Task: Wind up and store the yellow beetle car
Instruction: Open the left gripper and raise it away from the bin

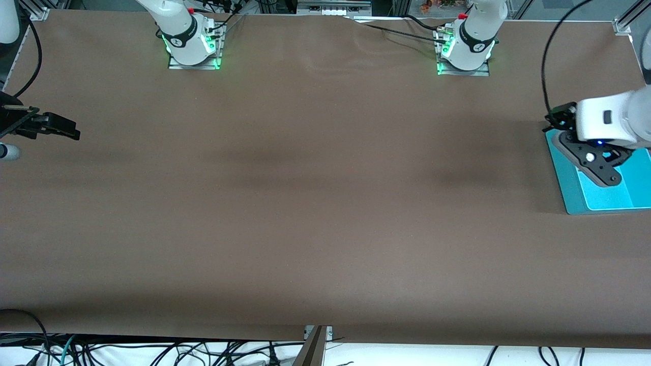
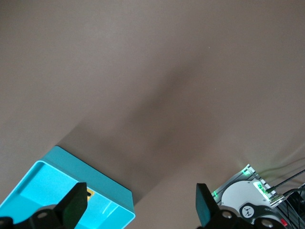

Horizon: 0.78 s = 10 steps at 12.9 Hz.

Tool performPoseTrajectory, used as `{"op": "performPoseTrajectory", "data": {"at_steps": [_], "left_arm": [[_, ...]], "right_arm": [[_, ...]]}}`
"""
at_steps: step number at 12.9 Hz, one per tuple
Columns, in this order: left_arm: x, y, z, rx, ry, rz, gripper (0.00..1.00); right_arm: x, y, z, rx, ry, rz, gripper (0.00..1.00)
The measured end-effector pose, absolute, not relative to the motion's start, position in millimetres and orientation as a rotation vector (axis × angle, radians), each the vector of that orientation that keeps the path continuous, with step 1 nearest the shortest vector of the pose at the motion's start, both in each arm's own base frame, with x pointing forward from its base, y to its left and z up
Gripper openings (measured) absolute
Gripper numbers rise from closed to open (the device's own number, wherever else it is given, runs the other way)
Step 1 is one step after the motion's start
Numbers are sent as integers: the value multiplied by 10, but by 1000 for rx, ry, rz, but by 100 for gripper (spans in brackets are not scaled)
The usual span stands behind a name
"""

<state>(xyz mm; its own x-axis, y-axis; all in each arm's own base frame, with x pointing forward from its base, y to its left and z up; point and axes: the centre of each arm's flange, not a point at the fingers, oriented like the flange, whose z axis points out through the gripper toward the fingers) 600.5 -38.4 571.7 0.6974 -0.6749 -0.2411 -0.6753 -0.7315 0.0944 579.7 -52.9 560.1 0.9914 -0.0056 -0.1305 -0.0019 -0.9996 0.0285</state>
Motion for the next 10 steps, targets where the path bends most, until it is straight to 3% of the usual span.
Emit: {"op": "performPoseTrajectory", "data": {"at_steps": [4, 10], "left_arm": [[6048, -136, 5801, -3090, 866, 193, 100], [5611, -559, 6002, -3164, 206, 96, 100]], "right_arm": [[5798, -530, 5606, 3107, -6, -201, 100], [5801, -531, 5620, 3107, -6, -197, 100]]}}
